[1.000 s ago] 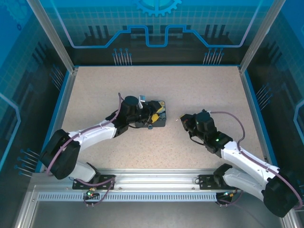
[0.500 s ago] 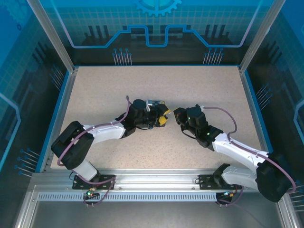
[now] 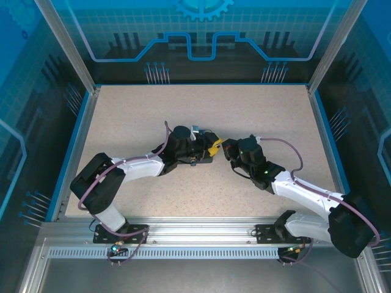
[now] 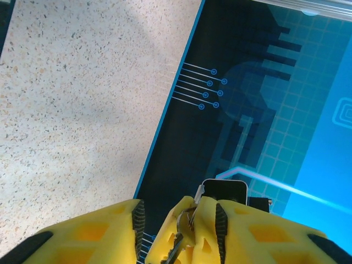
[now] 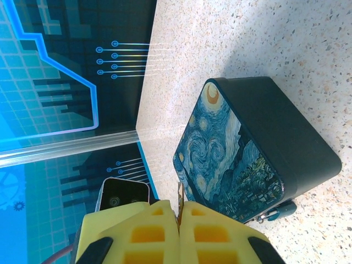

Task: Unlock the padlock with the key

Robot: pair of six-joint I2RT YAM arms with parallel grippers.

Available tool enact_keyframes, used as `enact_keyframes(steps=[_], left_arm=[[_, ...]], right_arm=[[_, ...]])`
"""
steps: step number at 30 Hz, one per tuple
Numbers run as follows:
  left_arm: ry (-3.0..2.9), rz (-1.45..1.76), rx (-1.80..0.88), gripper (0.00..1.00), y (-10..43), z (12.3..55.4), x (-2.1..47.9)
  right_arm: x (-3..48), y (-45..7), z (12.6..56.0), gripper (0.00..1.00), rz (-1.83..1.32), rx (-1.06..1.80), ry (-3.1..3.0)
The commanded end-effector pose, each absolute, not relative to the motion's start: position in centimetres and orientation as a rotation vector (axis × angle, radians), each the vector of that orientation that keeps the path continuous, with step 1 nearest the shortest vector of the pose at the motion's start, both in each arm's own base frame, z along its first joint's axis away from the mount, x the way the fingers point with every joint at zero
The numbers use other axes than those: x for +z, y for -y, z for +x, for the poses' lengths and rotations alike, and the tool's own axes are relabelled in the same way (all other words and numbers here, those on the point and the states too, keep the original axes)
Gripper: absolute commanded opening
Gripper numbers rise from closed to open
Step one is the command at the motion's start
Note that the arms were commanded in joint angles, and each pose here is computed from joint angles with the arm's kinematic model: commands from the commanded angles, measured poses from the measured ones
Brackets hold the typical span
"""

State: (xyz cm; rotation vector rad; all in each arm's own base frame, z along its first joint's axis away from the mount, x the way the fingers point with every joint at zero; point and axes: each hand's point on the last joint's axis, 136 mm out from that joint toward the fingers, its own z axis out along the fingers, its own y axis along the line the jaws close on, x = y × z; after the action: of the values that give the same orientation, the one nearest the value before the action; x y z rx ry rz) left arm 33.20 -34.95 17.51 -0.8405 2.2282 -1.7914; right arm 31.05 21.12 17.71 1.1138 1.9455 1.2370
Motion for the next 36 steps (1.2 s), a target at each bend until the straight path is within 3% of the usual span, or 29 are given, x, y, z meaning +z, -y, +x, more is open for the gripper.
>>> enact_keyframes(steps=[1, 28, 33, 34, 36], left_arm=[[-2.178, -0.816, -1.818, 0.35, 35.4, 33.8, 18.8], [-2.178, -0.852, -1.793, 0.11, 35.1, 33.5, 18.1], [-2.182, -0.849, -1.788, 0.0, 35.2, 33.4, 18.0], [-2.185, -0.846, -1.781, 0.0, 35.1, 33.4, 17.9], [-2.192, -0.83, -1.766, 0.0, 35.0, 33.4, 17.7]], right_arm=[[18.3, -21.1, 31.1, 0.0, 1.121, 1.248, -1.904], [17.4, -20.7, 30.9, 0.0, 1.154, 1.214, -1.919], [17.6, -20.8, 31.0, 0.0, 1.139, 1.224, -1.913], [17.7, -20.7, 31.0, 0.06, 1.129, 1.231, -1.914], [18.2, -20.2, 31.0, 0.42, 1.095, 1.228, -1.913]])
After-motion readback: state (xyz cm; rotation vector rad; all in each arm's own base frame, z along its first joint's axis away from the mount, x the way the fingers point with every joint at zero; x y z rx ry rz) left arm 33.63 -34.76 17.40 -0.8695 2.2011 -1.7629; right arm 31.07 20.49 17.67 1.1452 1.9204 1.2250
